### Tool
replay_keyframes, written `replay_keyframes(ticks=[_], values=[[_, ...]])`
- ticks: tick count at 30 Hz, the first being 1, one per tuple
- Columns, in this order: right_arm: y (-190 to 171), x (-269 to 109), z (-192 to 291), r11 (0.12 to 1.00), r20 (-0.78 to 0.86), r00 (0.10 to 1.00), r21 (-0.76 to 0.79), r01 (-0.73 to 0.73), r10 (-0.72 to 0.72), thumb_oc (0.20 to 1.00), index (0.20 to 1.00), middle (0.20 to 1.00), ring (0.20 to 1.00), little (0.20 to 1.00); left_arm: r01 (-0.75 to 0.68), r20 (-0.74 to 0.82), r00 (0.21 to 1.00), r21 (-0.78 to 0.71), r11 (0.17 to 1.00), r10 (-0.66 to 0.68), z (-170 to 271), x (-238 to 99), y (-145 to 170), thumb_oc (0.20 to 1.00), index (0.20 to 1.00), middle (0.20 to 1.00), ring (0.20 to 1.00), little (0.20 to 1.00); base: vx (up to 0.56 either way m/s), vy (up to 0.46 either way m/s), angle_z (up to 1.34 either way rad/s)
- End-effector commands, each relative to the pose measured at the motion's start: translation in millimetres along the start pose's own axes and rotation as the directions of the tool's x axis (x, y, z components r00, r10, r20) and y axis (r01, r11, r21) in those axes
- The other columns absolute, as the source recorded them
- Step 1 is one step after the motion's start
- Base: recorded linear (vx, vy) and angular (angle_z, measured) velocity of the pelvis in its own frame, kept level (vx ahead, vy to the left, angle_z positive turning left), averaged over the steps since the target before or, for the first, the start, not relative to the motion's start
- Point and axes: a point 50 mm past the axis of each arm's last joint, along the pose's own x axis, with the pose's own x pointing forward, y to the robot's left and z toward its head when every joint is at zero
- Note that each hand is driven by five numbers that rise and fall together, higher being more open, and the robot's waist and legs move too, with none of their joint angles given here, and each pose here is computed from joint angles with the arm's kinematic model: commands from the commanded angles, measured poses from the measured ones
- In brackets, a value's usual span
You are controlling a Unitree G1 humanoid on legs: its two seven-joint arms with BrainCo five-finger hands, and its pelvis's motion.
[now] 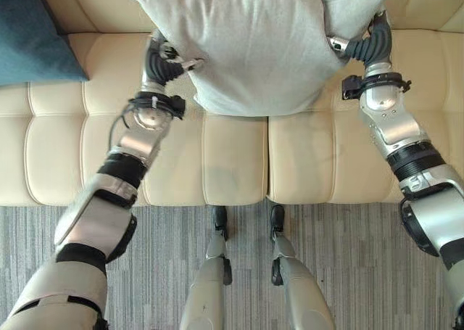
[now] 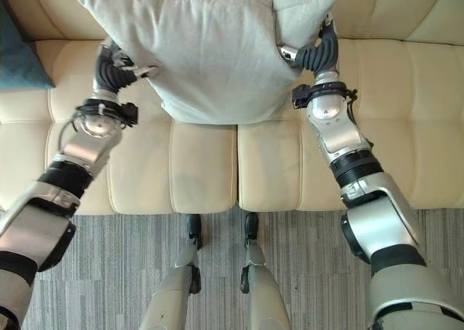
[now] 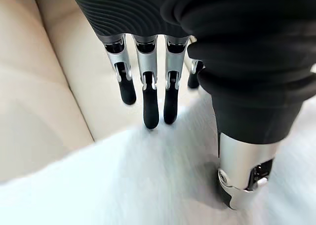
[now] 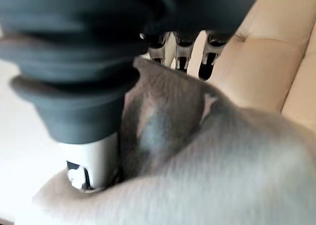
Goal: Pick up all the scattered cushions and arrange them neatly on the sofa.
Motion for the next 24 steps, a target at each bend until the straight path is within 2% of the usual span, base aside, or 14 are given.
replay_keyframes(ticks=[1, 6, 12, 14, 15, 16, 19, 21, 22, 24], values=[[-30, 18, 33, 0.996, 0.117, 0.990, 0.013, 0.083, -0.084, 1.000, 1.000, 1.000, 1.000, 1.000, -0.081, 0.089, 0.992, -0.064, 0.995, 0.087, 26, 15, 26, 1.000, 1.000, 1.000, 1.000, 1.000, 0.04, -0.023, 0.02], [-72, 4, 8, 0.985, 0.056, 0.983, 0.015, 0.173, -0.174, 1.000, 1.000, 1.000, 1.000, 1.000, -0.128, 0.038, 0.990, -0.096, 0.987, 0.132, 1, -3, 56, 1.000, 1.000, 1.000, 1.000, 1.000, 0.04, -0.006, 0.12], [-88, -35, -33, 0.975, -0.035, 0.982, 0.117, 0.189, -0.186, 1.000, 1.000, 1.000, 1.000, 1.000, -0.061, -0.061, 0.997, -0.076, 0.995, 0.057, -43, -41, 52, 1.000, 1.000, 1.000, 1.000, 1.000, 0.01, 0.010, 0.11], [-85, -59, -54, 0.979, -0.084, 0.985, 0.124, 0.160, -0.150, 1.000, 1.000, 1.000, 1.000, 1.000, -0.029, -0.118, 0.993, -0.111, 0.993, 0.016, -64, -67, 43, 1.000, 1.000, 1.000, 1.000, 1.000, 0.01, 0.011, -0.02], [-79, -94, -80, 0.971, -0.171, 0.978, 0.182, 0.153, -0.122, 1.000, 1.000, 1.000, 1.000, 1.000, 0.004, -0.193, 0.981, -0.133, 0.991, -0.029, -87, -100, 33, 1.000, 1.000, 1.000, 1.000, 1.000, 0.02, 0.010, -0.04], [-79, -95, -81, 0.971, -0.173, 0.977, 0.181, 0.153, -0.122, 1.000, 1.000, 1.000, 1.000, 1.000, 0.005, -0.195, 0.980, -0.131, 0.991, -0.031, -87, -101, 33, 1.000, 1.000, 1.000, 1.000, 1.000, 0.00, 0.000, 0.00], [-66, -151, -109, 0.962, -0.288, 0.956, 0.239, 0.129, -0.057, 1.000, 1.000, 1.000, 1.000, 1.000, 0.027, -0.331, 0.940, -0.186, 0.982, -0.089, -119, -158, 22, 1.000, 1.000, 1.000, 1.000, 1.000, 0.04, 0.015, -0.05], [-65, -192, -128, 0.975, -0.388, 0.922, 0.199, 0.097, -0.013, 1.000, 1.000, 1.000, 1.000, 1.000, -0.001, -0.466, 0.880, -0.197, 0.980, -0.093, -144, -201, 27, 1.000, 1.000, 1.000, 1.000, 1.000, 0.08, 0.053, -0.06], [-68, -228, -142, 0.990, -0.480, 0.877, 0.134, 0.047, 0.023, 1.000, 1.000, 1.000, 1.000, 1.000, 0.013, -0.572, 0.813, -0.173, 0.985, -0.111, -159, -241, 34, 1.000, 1.000, 1.000, 1.000, 1.000, 0.05, 0.097, -0.09], [-70, -268, -157, 0.997, -0.594, 0.801, 0.067, -0.037, 0.070, 1.000, 1.000, 1.000, 1.000, 1.000, 0.031, -0.687, 0.718, -0.131, 0.991, -0.113, -175, -284, 45, 1.000, 1.000, 1.000, 1.000, 1.000, 0.01, 0.106, -0.18]])
